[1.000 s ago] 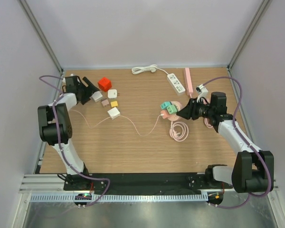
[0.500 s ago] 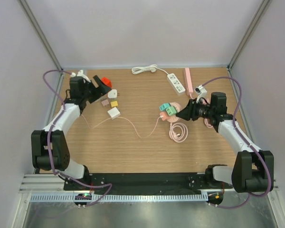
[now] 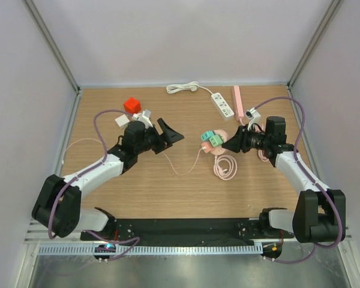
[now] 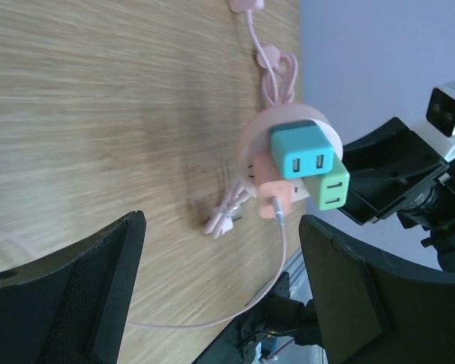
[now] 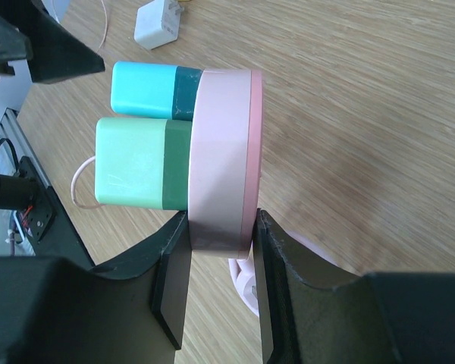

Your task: Pull the plug off the socket

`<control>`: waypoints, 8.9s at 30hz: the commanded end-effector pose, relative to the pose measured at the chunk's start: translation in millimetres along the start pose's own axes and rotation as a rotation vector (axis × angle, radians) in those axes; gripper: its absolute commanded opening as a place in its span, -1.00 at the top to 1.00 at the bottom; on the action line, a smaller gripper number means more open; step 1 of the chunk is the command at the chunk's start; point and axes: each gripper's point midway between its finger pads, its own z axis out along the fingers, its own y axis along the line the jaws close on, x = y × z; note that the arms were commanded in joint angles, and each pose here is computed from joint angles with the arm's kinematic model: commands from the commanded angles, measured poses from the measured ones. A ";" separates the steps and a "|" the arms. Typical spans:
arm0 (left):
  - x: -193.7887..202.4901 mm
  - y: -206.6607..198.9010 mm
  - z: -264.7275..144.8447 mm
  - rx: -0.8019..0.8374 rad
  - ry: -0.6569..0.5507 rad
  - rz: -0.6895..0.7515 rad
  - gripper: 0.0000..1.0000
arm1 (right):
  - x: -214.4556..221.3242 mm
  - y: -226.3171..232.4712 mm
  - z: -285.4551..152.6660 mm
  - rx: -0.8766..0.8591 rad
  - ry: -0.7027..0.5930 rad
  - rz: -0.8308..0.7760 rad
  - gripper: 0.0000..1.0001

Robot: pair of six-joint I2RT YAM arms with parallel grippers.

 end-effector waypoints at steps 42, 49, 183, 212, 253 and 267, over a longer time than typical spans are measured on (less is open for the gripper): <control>84.4 -82.5 103.7 0.038 -0.032 0.005 0.30 | -37.7 12.2 -10.2 -0.045 -0.088 -0.080 0.98; 83.1 -88.5 102.2 0.070 -0.036 0.022 1.00 | -37.8 10.6 -10.6 -0.039 -0.090 -0.079 0.98; -217.2 225.4 -110.4 -0.585 -0.232 0.006 -0.80 | -45.0 0.0 -12.7 0.107 -0.132 -0.129 0.98; -18.4 -61.6 -15.3 0.182 0.038 0.834 -0.99 | -29.2 17.6 -2.6 -0.055 -0.074 -0.087 0.98; 66.8 -96.4 81.5 0.114 0.000 1.023 0.69 | -21.9 21.5 4.1 -0.133 -0.036 0.007 0.98; 74.8 -114.0 86.2 0.222 -0.026 0.956 0.17 | -25.3 25.4 5.8 -0.182 -0.046 0.028 0.98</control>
